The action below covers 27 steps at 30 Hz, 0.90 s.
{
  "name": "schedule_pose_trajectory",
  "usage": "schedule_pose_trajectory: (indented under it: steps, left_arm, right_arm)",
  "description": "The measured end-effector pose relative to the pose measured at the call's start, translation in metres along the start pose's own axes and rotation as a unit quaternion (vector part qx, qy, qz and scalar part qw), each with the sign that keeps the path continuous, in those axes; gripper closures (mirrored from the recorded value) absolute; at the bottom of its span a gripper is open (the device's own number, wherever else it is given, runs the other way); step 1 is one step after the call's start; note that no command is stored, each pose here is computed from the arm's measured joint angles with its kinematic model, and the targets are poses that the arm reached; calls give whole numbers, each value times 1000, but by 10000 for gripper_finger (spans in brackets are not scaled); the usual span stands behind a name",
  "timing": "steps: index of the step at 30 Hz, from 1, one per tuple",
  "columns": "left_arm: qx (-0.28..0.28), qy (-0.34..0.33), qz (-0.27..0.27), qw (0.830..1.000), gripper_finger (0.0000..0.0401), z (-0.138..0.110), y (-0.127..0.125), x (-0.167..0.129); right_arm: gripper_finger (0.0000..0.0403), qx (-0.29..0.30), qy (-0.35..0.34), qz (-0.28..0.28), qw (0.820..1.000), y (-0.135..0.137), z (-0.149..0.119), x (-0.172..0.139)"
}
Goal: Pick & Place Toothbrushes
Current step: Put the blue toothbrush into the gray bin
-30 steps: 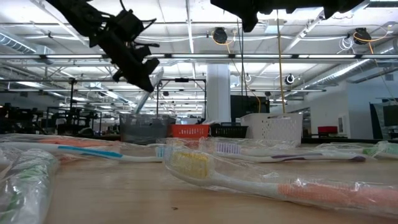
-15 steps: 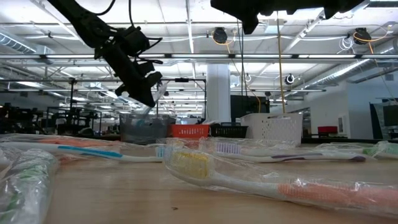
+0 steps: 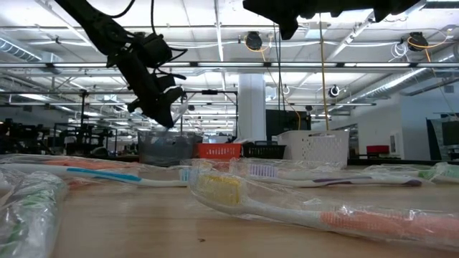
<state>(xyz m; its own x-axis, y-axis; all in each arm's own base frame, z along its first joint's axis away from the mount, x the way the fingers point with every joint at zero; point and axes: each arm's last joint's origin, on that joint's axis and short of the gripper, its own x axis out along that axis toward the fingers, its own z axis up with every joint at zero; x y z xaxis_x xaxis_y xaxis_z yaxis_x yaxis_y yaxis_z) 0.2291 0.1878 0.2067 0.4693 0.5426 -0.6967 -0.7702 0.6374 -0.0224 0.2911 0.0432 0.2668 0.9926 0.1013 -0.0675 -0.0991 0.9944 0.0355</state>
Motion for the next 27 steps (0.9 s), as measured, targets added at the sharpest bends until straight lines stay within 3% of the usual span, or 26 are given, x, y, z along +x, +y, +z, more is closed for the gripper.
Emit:
schedule_pose_trajectory:
  steps: [6, 11, 20, 27]
  left_arm:
    - [0, -2, 0, 1000, 255, 0, 0, 0]
    - [-1, -3, -1, 1000, 217, 1, 0, 0]
    - [-30, -1, -149, 988, 210, 5, -13, -30]
    - [33, 51, -200, 978, 219, -12, -43, -56]
  right_arm:
    - [271, 0, 0, 0, 1000, 0, 0, 0]
    - [271, 0, 0, 0, 1000, 0, 0, 0]
    - [271, 0, 4, 0, 1000, 0, -1, 0]
    - [271, 0, 4, 0, 1000, 0, -1, 0]
